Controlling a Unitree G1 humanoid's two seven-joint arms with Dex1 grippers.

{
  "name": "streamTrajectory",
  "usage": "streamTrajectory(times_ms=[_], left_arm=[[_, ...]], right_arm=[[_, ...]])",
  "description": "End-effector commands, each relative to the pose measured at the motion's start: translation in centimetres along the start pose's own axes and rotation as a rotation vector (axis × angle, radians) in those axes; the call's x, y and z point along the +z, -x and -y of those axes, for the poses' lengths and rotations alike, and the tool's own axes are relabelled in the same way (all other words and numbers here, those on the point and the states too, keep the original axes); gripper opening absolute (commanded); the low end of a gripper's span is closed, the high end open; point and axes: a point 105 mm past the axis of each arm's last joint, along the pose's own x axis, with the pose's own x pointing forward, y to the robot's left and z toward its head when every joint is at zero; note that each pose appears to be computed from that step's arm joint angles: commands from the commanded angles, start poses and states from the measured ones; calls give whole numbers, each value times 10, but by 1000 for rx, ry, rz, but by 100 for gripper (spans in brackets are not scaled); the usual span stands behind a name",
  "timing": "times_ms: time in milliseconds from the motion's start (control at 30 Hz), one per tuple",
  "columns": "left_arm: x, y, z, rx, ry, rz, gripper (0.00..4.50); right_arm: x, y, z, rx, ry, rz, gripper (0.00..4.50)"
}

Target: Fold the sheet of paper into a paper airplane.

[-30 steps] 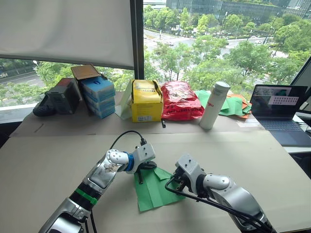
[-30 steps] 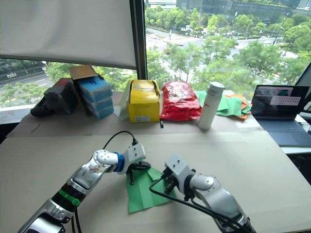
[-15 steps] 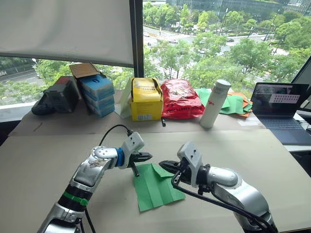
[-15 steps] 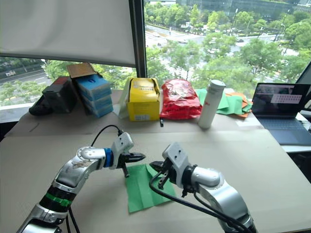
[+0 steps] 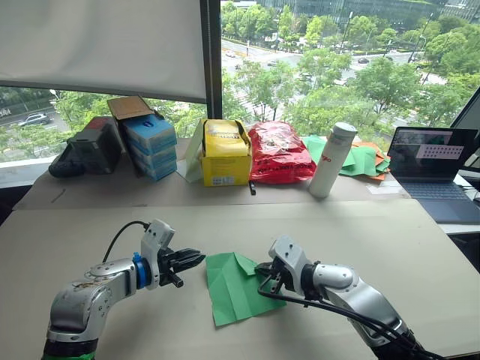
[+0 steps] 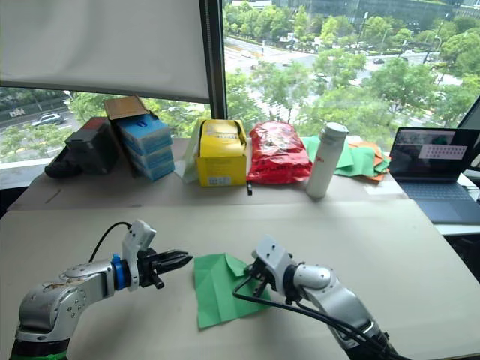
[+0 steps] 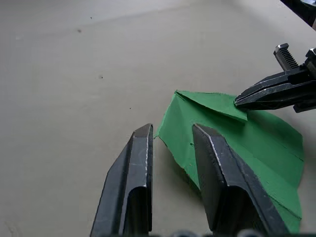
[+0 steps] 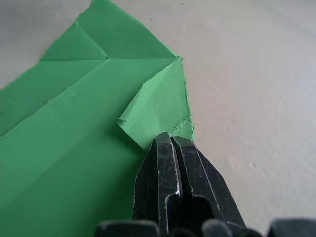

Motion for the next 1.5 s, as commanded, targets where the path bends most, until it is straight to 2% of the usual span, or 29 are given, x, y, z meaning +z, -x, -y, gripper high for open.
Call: streamTrajectory(times_ms=[33,133,233,333,467,600,733,967,1133,1267,1500], left_arm=[[-2,0,2,27,40,39,282],[-22,-7,-2,74,108,15,383],[-29,-11,-7,117,133,16,383],[-24,-17,-1,91,154,51,383],[-20,-22,2,62,147,60,268],[-22,-25,3,57,112,28,125],[-18,-28,3,49,96,32,4],[-1,-33,2,33,-31,33,4],[11,-36,3,6,-277,-14,4],[16,-39,6,-19,-400,-27,4],[15,-43,22,-100,-423,7,4]], right_arm=[[13,-1,-2,12,34,55,0],[13,-2,-3,17,34,55,0],[14,-2,-3,18,38,53,0],[14,-3,-2,16,40,52,0],[13,-3,-2,12,42,47,0],[13,-3,-1,4,41,44,0],[12,-3,-2,0,38,40,0],[13,-5,-7,17,44,40,0],[17,-11,-11,20,34,54,0],[18,-15,-11,6,20,59,0],[12,-18,-11,-18,-12,40,0]])
